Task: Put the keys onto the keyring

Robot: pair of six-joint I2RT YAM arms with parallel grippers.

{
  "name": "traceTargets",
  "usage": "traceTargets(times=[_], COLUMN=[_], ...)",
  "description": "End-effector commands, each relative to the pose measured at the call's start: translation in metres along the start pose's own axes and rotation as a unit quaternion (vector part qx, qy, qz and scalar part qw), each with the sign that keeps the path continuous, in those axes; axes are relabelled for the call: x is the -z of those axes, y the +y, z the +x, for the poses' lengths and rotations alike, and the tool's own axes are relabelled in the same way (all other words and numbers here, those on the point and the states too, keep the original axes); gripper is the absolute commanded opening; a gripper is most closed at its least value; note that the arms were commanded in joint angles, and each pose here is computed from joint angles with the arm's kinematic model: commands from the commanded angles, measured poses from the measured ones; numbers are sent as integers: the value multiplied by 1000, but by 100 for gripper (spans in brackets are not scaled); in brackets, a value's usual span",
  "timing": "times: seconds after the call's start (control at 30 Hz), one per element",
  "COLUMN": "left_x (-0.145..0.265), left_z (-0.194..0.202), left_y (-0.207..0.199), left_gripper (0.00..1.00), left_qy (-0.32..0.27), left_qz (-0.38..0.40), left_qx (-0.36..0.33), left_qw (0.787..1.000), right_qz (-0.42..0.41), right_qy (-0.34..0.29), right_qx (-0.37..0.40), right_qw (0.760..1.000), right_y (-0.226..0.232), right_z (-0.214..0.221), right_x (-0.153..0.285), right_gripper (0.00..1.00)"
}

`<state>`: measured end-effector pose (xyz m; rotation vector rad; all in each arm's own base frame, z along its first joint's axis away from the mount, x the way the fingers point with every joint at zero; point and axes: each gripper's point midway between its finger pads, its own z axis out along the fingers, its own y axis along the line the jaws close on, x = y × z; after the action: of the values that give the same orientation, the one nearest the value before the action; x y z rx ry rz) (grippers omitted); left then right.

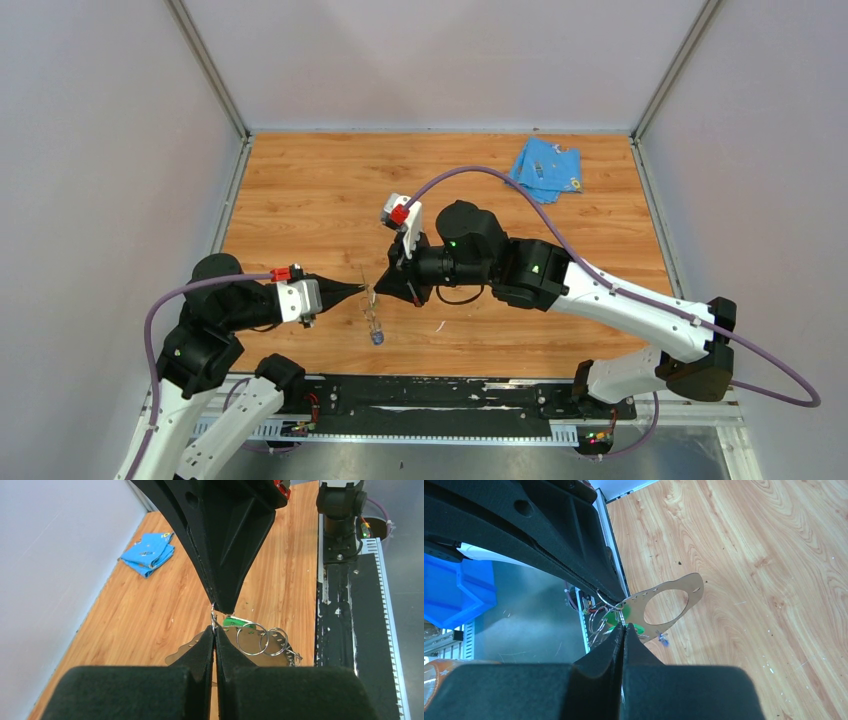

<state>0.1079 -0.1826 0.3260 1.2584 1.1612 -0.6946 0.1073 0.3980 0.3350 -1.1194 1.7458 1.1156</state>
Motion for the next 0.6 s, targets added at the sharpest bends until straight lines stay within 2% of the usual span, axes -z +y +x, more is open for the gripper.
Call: traceTargets(times=[0.0,0.43,0.57], left_x=[4,5,3], left_z=[-22,-40,-50], left_y=[-5,-6,-4], left_gripper=[0,0,0], left_qy=[-30,-59,-80], left_qz=[11,15,14], left_qx=[-27,-14,0], left_qw=[999,998,997], right_qz=[6,-14,-31], right_qy=[-7,1,-15], right_qx=[-19,-53,-40], right_qw=[1000,999,999], right_y=[-4,-8,0], right_z=[-2,7,-4], right_x=[5,3,8], right_gripper=[0,0,14])
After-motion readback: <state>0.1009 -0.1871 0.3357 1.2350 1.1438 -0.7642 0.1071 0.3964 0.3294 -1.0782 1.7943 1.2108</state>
